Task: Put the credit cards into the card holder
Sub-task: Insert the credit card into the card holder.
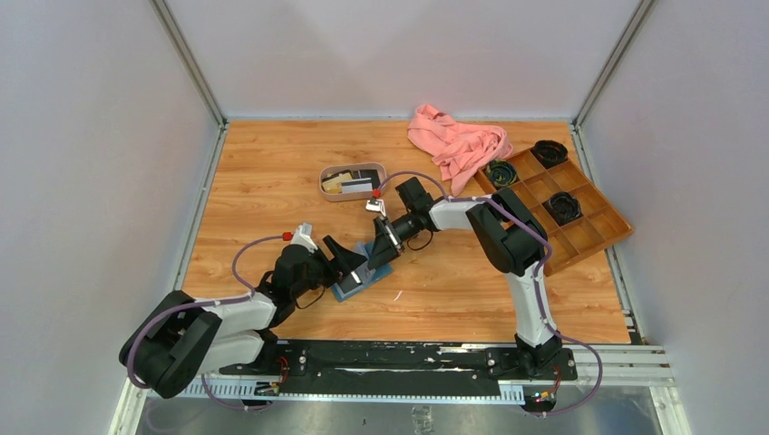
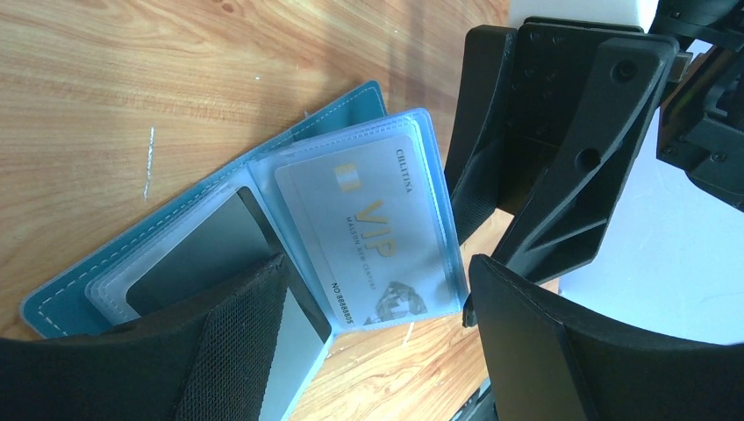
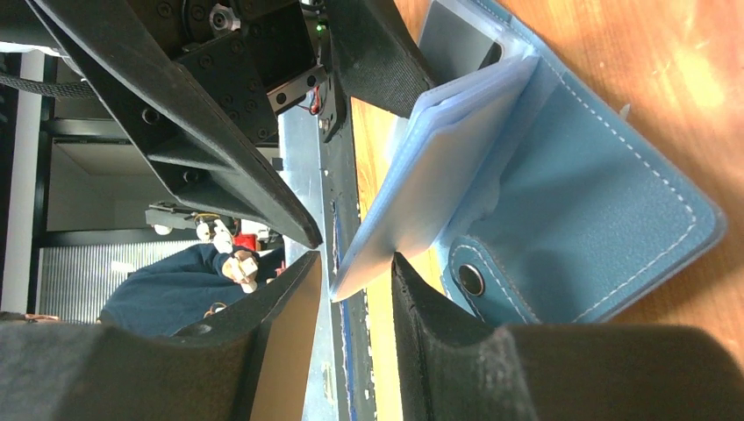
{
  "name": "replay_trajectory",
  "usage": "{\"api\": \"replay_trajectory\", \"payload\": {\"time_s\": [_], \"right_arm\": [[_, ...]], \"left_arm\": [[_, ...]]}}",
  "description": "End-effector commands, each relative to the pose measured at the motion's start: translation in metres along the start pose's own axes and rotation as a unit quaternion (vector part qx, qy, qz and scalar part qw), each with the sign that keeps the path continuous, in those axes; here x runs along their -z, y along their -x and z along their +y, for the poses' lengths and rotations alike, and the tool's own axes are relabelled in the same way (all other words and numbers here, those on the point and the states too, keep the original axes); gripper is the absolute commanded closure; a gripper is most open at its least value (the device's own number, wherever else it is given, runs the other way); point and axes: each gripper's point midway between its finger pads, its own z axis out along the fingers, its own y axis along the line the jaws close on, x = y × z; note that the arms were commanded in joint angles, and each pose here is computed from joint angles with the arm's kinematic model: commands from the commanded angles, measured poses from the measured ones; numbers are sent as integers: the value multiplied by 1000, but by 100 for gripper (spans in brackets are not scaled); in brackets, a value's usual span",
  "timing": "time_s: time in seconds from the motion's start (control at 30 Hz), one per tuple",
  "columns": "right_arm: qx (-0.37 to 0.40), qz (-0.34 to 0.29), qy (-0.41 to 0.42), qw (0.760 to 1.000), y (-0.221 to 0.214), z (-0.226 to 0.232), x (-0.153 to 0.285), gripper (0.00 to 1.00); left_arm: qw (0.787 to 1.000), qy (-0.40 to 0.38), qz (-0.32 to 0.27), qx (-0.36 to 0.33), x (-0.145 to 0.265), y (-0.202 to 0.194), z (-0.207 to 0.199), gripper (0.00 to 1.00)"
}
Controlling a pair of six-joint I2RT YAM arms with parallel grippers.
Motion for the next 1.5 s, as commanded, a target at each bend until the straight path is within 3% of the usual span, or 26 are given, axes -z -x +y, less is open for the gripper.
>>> {"api": "replay_trajectory", "payload": {"time_s": [0.0,0.37,0.7,0.9,1.07,1.37,1.47], "right_arm": [[5,7,22,1000,-1,13,-5,61],[-8,8,17,1000,-3,5,-7,70],[-11,8,17,1000,-3,4,-7,80],[-12,6,9,1000,-3,0,-7,81],[-6,3,-24,1000,-5,-11,-7,75],[58,12,-36,998,-5,4,-2,44],[84,18,-41,995,-8,10,-5,39]], "left_arm": [[1000,4,-6,-9,-5,3,0,19],[1000,14,1,-1,-9,0,6,21],[999,37,10,3,-9,-7,20,32],[999,34,8,3,-6,-6,20,37],[1000,30,3,6,-2,-5,21,38],[1000,28,2,7,0,-5,22,39],[1000,27,4,6,0,-5,22,39]]}}
